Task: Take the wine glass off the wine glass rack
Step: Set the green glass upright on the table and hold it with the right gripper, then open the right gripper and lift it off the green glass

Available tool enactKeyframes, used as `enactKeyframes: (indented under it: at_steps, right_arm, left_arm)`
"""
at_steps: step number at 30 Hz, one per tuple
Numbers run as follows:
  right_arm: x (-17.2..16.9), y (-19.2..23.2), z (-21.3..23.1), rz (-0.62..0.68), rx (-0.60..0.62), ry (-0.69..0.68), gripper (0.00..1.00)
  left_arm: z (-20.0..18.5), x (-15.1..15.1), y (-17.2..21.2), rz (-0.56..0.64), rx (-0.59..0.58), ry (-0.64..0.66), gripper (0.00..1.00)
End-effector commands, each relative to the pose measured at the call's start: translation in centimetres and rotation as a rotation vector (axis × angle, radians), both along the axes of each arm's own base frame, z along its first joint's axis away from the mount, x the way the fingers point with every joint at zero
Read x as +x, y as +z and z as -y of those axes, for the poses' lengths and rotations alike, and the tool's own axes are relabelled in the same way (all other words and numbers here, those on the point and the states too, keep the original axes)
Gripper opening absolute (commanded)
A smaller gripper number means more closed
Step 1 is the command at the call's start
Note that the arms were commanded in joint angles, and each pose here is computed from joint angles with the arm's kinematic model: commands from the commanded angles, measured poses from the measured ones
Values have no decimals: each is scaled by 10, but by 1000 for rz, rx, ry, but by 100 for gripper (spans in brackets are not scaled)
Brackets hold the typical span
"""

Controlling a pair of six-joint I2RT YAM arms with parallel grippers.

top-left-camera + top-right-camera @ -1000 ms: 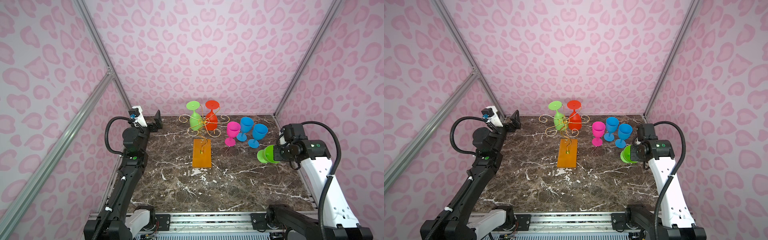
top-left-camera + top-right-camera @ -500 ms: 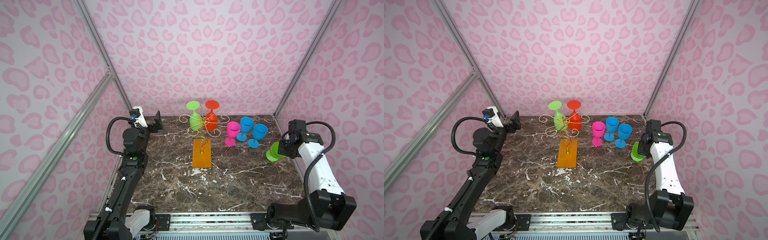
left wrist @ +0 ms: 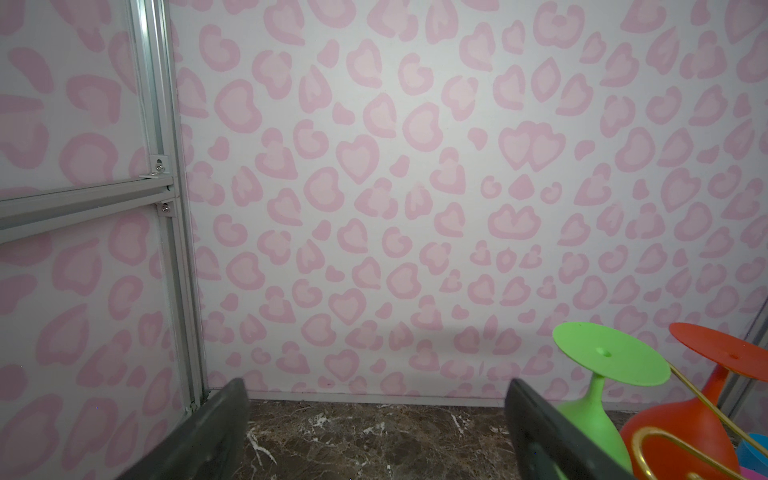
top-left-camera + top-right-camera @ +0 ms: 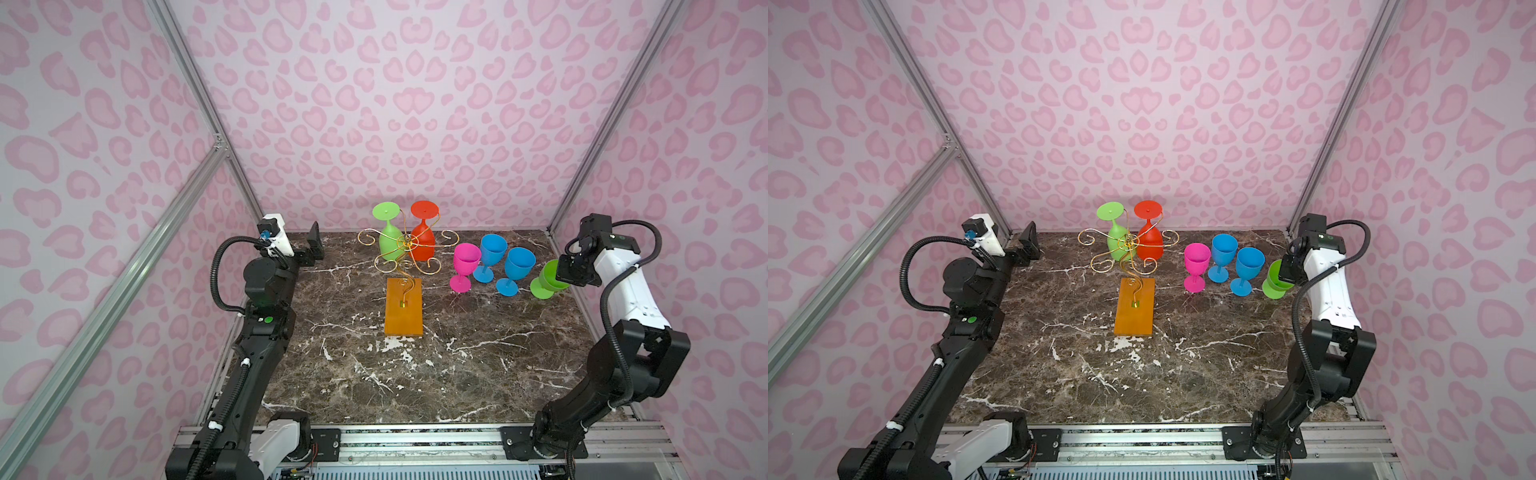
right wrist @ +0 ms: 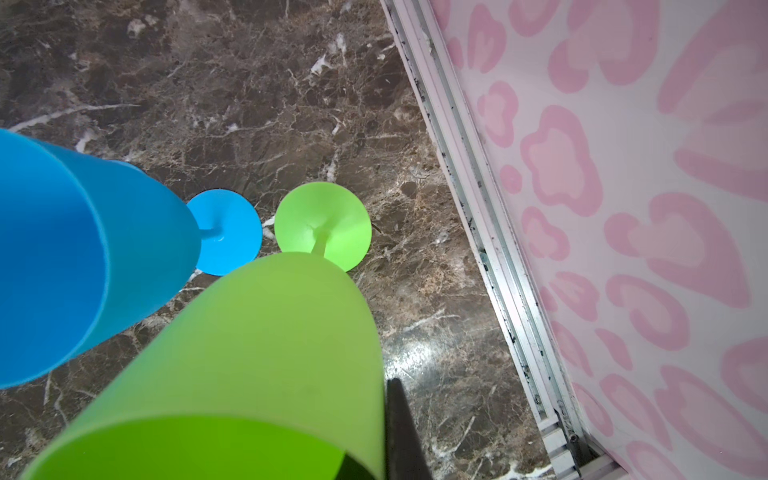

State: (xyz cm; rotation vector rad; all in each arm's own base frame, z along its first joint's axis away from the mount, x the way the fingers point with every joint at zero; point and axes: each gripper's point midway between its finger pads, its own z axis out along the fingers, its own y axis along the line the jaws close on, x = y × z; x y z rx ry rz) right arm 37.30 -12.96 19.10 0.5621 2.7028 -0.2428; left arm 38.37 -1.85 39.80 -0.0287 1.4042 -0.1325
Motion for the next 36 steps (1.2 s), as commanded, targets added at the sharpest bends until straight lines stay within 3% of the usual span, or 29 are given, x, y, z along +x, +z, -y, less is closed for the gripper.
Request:
enactKeyframes:
  at_steps: [1,14,31,36]
  right_arm:
    - [9,-1,3,5,-4,1,0]
    - [27,-19,1,-39,39,21,0]
    - [28,-35,-2,-99,46,39,0]
    - [29,-32,-2,-89,45,36,10]
  left_arm:
    - [-1,-1,3,16,9,5,97]
    - [2,1,2,8,2,-14,98]
    - [1,0,2,6,7,-11,97]
    - [1,0,2,6,6,-10,98]
